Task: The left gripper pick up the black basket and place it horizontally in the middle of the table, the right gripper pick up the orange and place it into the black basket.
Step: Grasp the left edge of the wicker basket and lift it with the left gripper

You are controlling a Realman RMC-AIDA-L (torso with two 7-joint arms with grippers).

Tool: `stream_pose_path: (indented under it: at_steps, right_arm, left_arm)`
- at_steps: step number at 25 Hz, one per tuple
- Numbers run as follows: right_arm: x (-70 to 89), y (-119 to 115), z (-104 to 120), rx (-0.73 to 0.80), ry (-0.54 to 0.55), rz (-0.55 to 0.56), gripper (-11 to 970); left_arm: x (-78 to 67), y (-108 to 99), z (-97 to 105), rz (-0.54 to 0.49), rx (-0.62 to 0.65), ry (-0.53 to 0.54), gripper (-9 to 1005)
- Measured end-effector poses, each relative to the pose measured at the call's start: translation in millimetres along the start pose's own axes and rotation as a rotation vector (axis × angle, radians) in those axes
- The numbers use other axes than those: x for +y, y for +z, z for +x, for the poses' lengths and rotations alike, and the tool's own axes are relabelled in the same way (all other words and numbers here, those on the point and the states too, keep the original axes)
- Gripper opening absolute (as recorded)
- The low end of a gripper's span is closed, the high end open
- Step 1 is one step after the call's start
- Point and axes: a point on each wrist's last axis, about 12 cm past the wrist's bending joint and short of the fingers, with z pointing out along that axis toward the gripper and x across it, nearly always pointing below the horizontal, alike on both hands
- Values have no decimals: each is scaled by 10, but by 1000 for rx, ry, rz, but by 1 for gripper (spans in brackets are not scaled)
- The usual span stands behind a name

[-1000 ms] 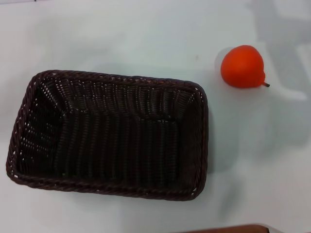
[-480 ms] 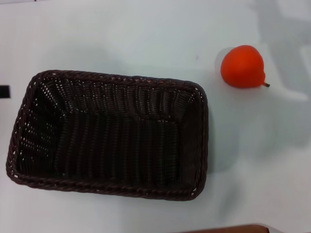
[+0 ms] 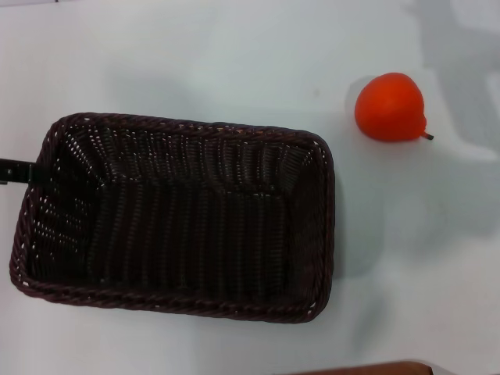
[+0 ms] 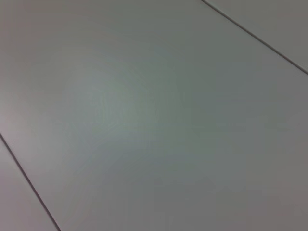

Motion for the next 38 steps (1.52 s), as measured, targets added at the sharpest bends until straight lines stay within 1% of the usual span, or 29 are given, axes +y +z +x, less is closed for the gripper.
stream_pose_path:
  at_steps: [4, 6, 16, 30, 34, 38]
  right_arm:
    - [3, 2, 8, 5, 2, -2, 789]
    - [4, 3, 8, 5, -1, -3, 789]
    - [14, -12, -2, 1, 1, -12, 789]
    - [14, -49, -40, -8, 19, -23, 788]
    - [11, -62, -45, -10, 20, -20, 788]
    - [20, -81, -42, -8, 20, -25, 788]
  left_arm:
    - [-2, 55, -14, -59, 41, -26, 803]
    - [-18, 87, -21, -65, 57, -27, 802]
    - [-120, 252, -25, -68, 118, -19, 799]
    - [-138, 435, 13, -46, 176, -9, 794]
    - [-152, 445, 6, -42, 178, 4, 657]
    - [-137, 447, 24, -44, 174, 1, 528]
